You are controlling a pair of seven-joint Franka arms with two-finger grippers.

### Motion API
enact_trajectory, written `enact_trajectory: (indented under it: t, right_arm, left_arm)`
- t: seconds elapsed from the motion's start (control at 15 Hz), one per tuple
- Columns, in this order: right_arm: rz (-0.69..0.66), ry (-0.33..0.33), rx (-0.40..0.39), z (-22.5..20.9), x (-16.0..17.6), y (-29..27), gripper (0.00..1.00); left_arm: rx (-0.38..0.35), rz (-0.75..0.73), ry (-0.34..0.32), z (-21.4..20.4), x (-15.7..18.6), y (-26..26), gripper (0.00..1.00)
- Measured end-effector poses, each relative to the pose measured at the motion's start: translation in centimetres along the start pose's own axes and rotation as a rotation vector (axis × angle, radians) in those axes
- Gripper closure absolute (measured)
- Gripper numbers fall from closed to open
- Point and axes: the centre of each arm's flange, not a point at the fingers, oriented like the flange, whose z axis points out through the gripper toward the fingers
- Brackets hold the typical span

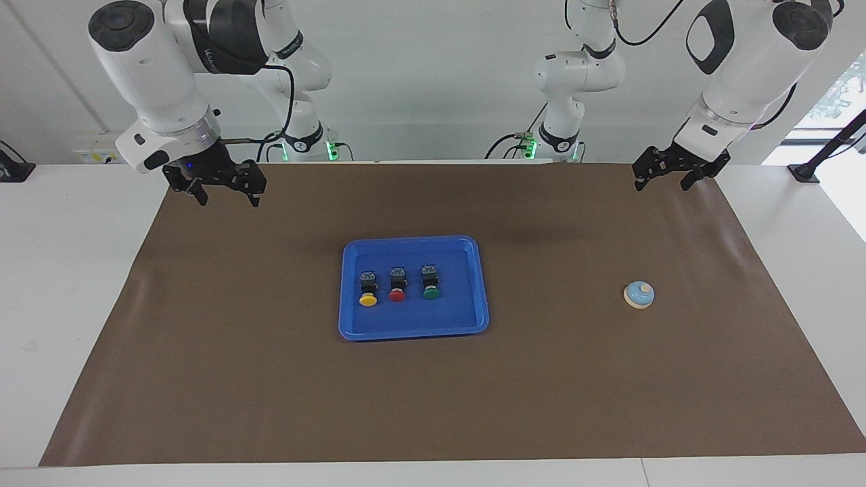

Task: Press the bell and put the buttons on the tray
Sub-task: 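Move the left gripper toward the white bell again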

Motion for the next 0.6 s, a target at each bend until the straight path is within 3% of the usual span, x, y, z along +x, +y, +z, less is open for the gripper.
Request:
enact_trajectory:
  t: [0.6]
  right_arm:
    - [0.0, 0.0, 0.0, 0.0, 0.0, 0.0, 0.0]
  left_arm:
    - [0.0, 0.0, 0.011, -0.03, 0.13, -0.01, 0.0]
